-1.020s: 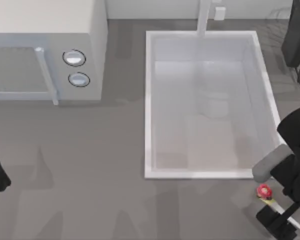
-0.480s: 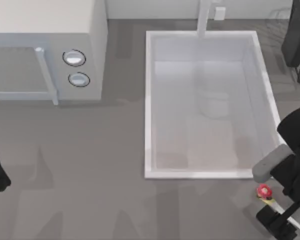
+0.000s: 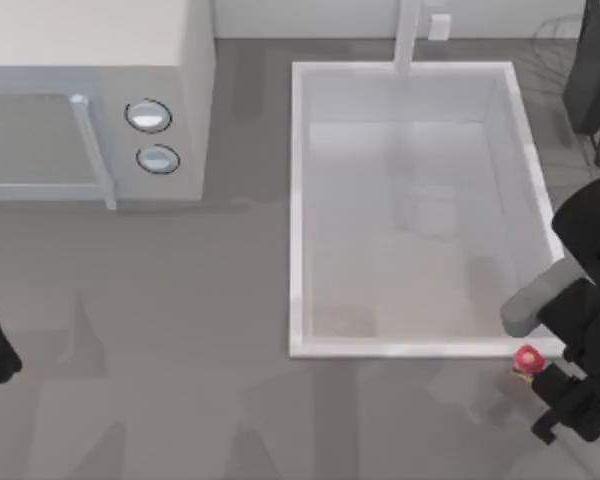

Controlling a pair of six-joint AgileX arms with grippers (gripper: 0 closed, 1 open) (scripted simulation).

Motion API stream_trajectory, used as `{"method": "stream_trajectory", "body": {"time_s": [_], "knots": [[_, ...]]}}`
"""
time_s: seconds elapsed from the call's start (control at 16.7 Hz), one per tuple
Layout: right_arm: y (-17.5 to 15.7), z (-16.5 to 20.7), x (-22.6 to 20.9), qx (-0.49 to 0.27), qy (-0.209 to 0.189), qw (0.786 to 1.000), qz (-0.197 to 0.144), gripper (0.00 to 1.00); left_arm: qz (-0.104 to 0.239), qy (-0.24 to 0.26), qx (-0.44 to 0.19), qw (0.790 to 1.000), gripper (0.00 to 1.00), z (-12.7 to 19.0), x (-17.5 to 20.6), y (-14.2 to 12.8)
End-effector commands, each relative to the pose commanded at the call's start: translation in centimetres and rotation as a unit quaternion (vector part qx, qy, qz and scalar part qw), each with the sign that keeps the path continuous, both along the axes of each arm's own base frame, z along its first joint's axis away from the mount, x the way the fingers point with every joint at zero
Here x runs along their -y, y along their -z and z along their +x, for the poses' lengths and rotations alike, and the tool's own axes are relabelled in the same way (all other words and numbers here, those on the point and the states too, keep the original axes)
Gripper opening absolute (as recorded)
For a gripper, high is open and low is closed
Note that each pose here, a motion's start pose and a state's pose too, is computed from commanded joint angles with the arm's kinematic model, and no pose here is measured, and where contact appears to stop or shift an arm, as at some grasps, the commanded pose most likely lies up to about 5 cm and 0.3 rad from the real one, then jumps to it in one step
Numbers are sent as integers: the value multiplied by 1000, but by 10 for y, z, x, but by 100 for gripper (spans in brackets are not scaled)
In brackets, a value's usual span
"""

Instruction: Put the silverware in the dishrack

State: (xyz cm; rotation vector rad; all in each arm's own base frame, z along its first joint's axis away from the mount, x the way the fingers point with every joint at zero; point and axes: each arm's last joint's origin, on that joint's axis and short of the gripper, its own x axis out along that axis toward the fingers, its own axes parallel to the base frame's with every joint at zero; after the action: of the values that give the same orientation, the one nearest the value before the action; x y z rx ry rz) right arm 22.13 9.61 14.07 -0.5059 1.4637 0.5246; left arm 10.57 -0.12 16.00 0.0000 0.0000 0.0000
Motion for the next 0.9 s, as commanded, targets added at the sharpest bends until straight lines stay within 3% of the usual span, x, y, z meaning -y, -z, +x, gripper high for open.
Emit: {"method": "stream_trajectory", "body": {"time_s": [0.24, 0.6, 0.9], "knots": [[-57, 10, -4, -10, 1, 1000, -4, 0, 0, 0, 0, 1000, 100, 0, 0, 0], [-150, -4, 2, -16, 2, 1000, -6, 0, 0, 0, 0, 1000, 100, 0, 0, 0], [-174, -13, 7, -4, 4, 1000, -1, 0, 0, 0, 0, 1000, 100, 0, 0, 0]]}}
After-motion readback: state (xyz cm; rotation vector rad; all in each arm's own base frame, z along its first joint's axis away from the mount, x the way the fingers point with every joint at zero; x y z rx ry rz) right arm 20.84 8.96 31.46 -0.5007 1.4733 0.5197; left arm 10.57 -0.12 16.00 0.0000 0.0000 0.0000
